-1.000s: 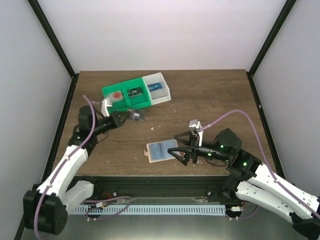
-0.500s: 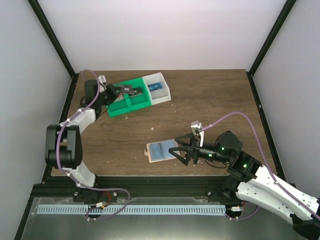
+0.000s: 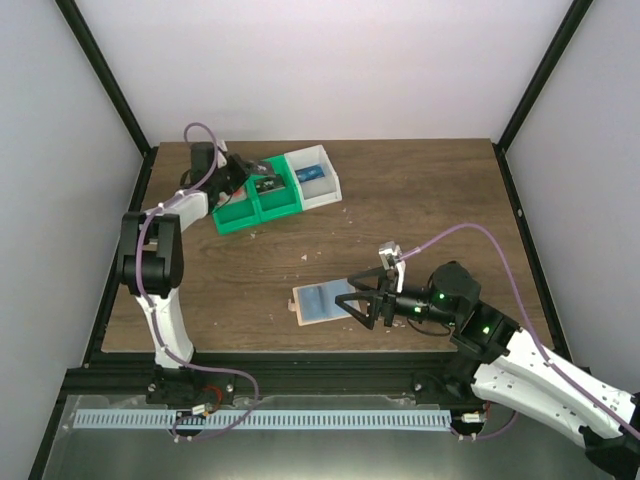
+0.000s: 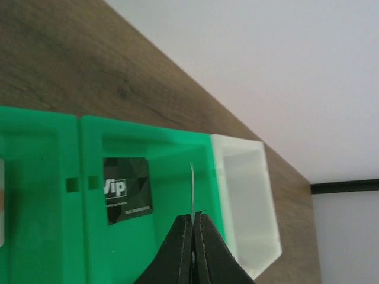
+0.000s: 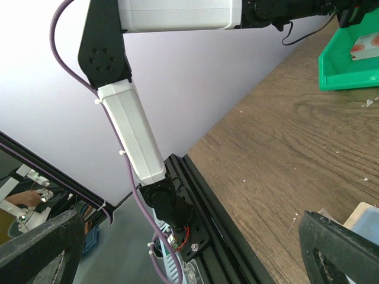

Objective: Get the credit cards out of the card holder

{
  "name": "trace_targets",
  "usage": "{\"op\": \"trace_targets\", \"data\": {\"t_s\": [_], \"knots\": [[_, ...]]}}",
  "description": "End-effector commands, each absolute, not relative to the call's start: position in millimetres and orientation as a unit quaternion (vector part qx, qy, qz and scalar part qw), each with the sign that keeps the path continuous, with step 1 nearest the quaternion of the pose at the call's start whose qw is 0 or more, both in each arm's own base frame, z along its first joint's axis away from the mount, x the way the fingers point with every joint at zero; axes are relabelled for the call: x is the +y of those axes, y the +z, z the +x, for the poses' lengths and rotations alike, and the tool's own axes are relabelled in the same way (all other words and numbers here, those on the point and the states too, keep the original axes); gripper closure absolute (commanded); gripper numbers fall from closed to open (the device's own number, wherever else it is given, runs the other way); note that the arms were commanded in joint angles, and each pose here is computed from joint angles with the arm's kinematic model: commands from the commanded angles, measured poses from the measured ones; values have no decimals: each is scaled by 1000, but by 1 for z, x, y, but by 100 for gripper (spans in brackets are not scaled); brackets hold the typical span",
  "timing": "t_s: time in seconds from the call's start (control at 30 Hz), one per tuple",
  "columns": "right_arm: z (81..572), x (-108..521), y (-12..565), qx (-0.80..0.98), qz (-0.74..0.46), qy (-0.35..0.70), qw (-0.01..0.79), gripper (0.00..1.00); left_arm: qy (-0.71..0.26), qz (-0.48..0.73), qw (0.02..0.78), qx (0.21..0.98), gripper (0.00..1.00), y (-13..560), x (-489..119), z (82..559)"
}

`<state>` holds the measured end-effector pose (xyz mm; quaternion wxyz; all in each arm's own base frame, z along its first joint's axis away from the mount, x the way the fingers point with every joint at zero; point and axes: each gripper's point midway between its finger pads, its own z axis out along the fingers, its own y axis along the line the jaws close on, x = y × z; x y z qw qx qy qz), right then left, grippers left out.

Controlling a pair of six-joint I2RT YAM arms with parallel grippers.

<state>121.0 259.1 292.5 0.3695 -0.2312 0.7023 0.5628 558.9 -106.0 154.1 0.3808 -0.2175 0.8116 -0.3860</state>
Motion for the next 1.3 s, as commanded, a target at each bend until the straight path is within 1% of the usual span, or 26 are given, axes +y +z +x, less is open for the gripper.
{"op": "trace_targets", "data": {"t_s": [0.0,0.23,0.5,0.77,1.07,1.27], "knots": [[120,257,305,694,-227,569,377,0,-362,-215,374,826,100,140,-112,565],[123,257,303,698,-227,562,381,0,-330,-209,372,842,100,125,-126,576],[125,254,294,707,-217,556,381,0,-310,-209,372,849,100,115,-125,591],[131,258,273,722,-210,545,370,0,-296,-213,362,858,100,104,-129,597],[131,261,264,729,-216,541,360,0,-270,-222,377,858,100,97,-125,603],[131,261,259,733,-218,535,359,0,-269,-225,384,854,100,100,-124,605]]}}
